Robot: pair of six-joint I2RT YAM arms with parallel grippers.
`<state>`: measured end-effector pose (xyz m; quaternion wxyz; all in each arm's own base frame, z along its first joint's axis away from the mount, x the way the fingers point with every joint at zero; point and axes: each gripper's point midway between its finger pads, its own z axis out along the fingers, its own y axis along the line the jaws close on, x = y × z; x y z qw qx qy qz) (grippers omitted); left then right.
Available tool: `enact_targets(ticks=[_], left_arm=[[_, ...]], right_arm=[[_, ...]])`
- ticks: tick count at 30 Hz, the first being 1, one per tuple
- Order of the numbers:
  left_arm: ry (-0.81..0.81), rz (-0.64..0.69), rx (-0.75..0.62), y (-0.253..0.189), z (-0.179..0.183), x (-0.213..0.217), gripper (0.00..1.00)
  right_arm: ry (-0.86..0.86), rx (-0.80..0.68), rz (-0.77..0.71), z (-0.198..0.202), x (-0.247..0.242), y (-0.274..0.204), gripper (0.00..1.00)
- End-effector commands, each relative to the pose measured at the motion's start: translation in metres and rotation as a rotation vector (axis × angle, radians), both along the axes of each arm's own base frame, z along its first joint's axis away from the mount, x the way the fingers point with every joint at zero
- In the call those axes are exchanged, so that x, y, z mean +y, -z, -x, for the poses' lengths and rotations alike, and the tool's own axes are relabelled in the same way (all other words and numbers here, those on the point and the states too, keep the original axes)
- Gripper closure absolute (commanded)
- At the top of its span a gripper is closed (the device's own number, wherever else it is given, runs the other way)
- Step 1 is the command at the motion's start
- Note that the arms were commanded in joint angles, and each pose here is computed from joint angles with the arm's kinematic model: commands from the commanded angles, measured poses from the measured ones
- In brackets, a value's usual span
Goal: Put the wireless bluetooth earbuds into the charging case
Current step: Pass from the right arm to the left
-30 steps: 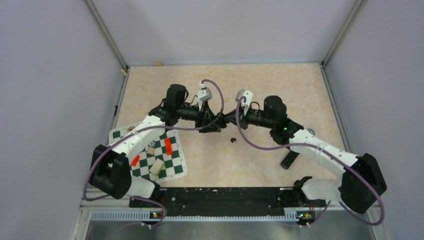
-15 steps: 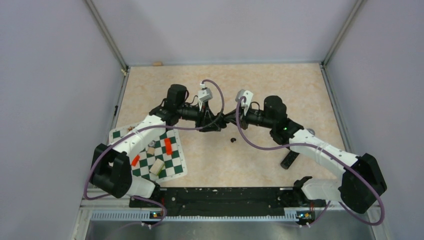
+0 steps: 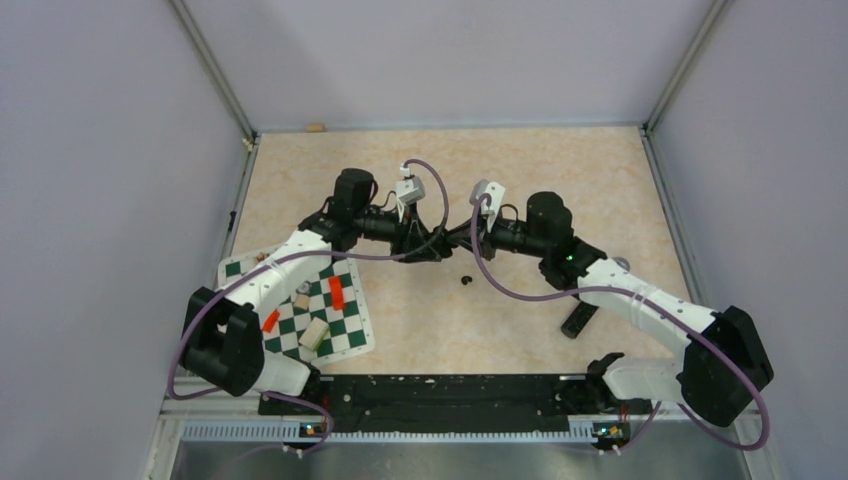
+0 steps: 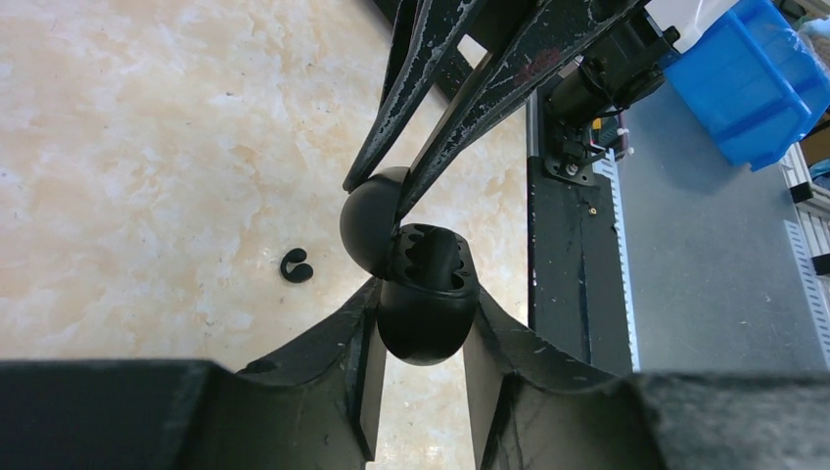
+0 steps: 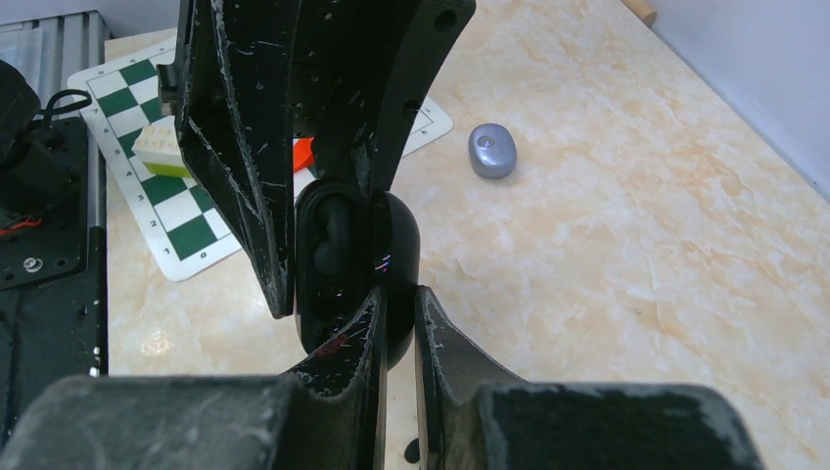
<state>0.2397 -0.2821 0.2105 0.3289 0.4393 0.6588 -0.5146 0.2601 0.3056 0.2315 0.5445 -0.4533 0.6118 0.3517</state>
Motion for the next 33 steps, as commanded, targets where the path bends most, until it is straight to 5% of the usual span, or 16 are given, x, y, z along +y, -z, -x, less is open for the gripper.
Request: enact_targets(ticks=[1,10,13,19,25,33], left_arm=[[0.021,0.03,-0.044,-0.009,-0.003,-0.003,0.66],[0.032,0.036,-0.058,-0.012,-0.001,-0.003,0.81],[0.048,0.036,-0.078,-0.014,0.003,-0.001,0.82],[0.083,-0.006,-0.166,-0.013,0.011,0.008,0.84],[0.144,-0.054,-0.284,-0.017,0.02,0.021,0.86],[0.164,-0.103,-0.304,-0.023,0.028,0.051,0.89]], right_arm=[[-0.029,-0.043,-0.03,0.004,0.008,-0.017,1.0],[-0.034,-0.044,-0.028,0.005,0.008,-0.017,0.97],[-0.04,-0.046,-0.024,0.005,0.007,-0.02,0.68],[-0.054,-0.035,-0.031,0.001,-0.011,-0.045,0.36],[-0.115,-0.002,0.002,0.002,-0.034,-0.059,0.32],[-0.139,0.112,0.105,0.0,-0.035,0.011,0.33]])
